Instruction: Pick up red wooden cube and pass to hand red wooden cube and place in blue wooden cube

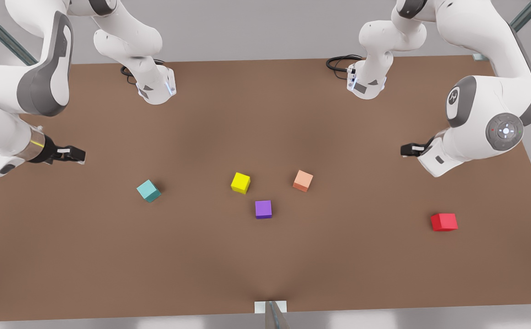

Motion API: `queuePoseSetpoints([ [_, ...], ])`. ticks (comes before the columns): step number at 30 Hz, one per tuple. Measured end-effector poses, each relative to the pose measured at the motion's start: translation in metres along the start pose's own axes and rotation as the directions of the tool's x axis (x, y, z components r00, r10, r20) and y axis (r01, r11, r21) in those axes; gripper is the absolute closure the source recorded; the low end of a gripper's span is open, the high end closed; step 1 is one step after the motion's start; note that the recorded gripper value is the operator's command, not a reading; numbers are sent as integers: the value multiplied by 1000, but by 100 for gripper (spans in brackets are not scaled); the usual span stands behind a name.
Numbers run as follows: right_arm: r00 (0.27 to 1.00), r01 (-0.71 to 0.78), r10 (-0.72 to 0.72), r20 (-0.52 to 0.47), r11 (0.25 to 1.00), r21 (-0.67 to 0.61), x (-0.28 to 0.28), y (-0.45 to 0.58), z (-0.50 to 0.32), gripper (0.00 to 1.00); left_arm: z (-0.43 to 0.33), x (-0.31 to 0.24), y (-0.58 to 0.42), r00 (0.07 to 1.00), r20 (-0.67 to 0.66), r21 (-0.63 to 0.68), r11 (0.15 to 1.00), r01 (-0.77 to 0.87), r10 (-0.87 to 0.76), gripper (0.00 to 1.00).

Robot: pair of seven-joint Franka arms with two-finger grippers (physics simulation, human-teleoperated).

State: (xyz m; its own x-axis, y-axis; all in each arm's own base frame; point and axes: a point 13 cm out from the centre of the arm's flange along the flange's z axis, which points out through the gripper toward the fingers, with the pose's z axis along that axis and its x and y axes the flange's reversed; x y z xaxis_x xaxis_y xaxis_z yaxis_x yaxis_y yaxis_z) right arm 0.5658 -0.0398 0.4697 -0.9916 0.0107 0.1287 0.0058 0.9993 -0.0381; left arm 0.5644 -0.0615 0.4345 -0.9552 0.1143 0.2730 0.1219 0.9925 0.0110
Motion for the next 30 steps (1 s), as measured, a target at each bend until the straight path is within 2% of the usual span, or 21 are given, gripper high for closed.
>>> queuePoseSetpoints([
  [3, 1000, 6, -6, 21, 1000, -2, -6, 0, 0, 0, 6, -11, 0, 1000, 10, 1, 1000, -9, 9, 0],
  [8, 999, 8, -7, 43, 1000, -13, -14, -2, -2, 0, 131, -117, 106, 991, -46, 45, 991, 129, -127, 0],
  [13, 999, 26, -25, 47, 1000, -8, -19, 4, 2, 0, 242, -160, 172, 986, -2, 96, 981, 167, -168, 0],
  [18, 998, 28, -27, 53, 1000, -9, -22, 3, 3, 0, 261, -176, 234, 977, 111, 99, 980, 171, -182, 0],
  [23, 998, 32, -32, 57, 999, -9, -24, 4, 3, 0, 269, -196, 250, 973, 196, 71, 992, 109, -121, 0],
  [30, 998, 36, -35, 48, 999, -10, -27, 4, 10, 0, 305, -212, 272, 970, 241, 20, 999, 39, -43, 0],
])
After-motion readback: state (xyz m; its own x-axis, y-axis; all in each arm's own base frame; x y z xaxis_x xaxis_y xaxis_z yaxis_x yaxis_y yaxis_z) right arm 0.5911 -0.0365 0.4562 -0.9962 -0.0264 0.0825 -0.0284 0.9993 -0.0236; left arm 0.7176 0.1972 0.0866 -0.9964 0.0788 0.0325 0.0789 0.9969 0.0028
